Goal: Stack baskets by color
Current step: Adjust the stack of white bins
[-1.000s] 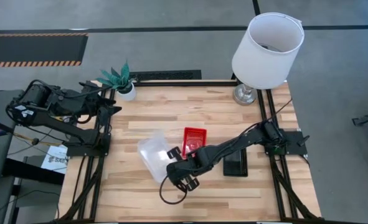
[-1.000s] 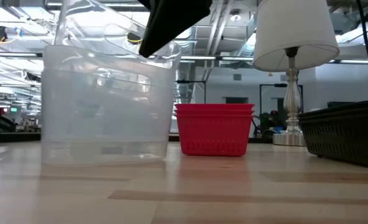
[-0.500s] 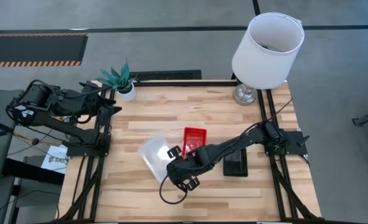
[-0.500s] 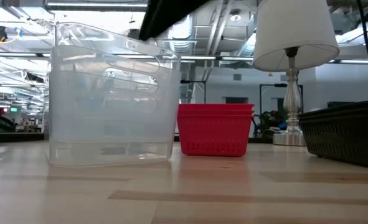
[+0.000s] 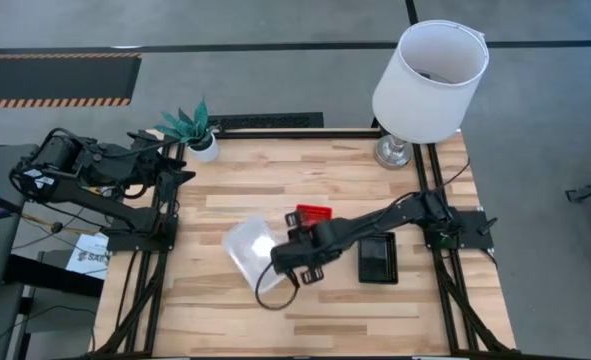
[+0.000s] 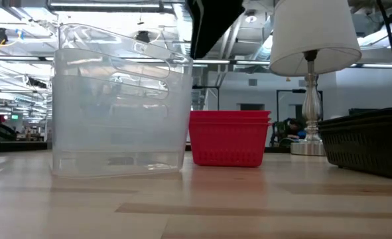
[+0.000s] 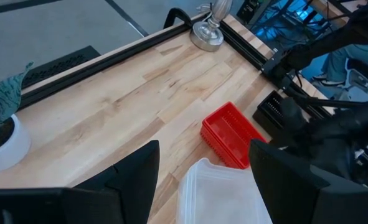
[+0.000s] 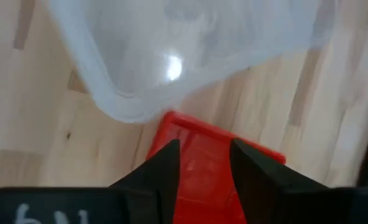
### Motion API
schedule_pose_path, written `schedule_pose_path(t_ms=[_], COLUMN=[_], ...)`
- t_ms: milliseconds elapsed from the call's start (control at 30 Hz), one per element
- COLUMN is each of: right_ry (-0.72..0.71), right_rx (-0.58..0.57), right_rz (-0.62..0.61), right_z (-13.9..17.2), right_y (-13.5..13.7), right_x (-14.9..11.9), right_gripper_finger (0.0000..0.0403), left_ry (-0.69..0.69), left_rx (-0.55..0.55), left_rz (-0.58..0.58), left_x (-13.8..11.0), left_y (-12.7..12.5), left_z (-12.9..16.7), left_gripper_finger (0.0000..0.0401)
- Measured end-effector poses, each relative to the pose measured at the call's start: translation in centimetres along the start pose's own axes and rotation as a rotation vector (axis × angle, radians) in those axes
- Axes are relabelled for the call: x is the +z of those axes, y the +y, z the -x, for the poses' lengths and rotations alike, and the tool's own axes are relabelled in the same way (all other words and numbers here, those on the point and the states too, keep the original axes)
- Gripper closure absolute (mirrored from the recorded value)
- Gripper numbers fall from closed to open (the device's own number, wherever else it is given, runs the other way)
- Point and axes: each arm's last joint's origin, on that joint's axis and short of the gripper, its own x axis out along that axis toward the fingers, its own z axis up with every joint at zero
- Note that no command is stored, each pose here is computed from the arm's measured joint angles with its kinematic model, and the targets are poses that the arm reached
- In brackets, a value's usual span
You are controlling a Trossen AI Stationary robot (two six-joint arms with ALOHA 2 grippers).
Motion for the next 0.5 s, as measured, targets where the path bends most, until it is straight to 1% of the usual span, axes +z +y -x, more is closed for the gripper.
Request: schedule_pose_path(t_ms=[100, 200, 267, 367, 500], right_ry=[0.002, -0.032, -0.048, -0.054, -0.082], right_rx=[0.046, 0.12, 0.149, 0.152, 0.155], right_rz=[-0.043, -0.045, -0.041, -0.03, -0.037], right_z=[-0.5, -0.9, -1.2, -1.5, -1.9], right_y=[-0.1, 0.8, 1.4, 2.1, 2.3], right_x=[-0.1, 0.2, 0.2, 0.2, 0.3], right_gripper_finger=[0.0257, 0.0266, 0.0271, 0.0275, 0.0275], left_ry=[0.0, 0.0, 0.0, 0.0, 0.0], left_rx=[0.0, 0.0, 0.0, 0.0, 0.0], left_rz=[0.0, 0.0, 0.0, 0.0, 0.0], left_x=[0.0, 0.0, 0.0, 0.0, 0.0], left_y=[0.0, 0.0, 0.0, 0.0, 0.0], left_z=[0.0, 0.0, 0.0, 0.0, 0.0], left_gripper_finger=[0.0167, 0.0167, 0.0167, 0.0167, 0.0167])
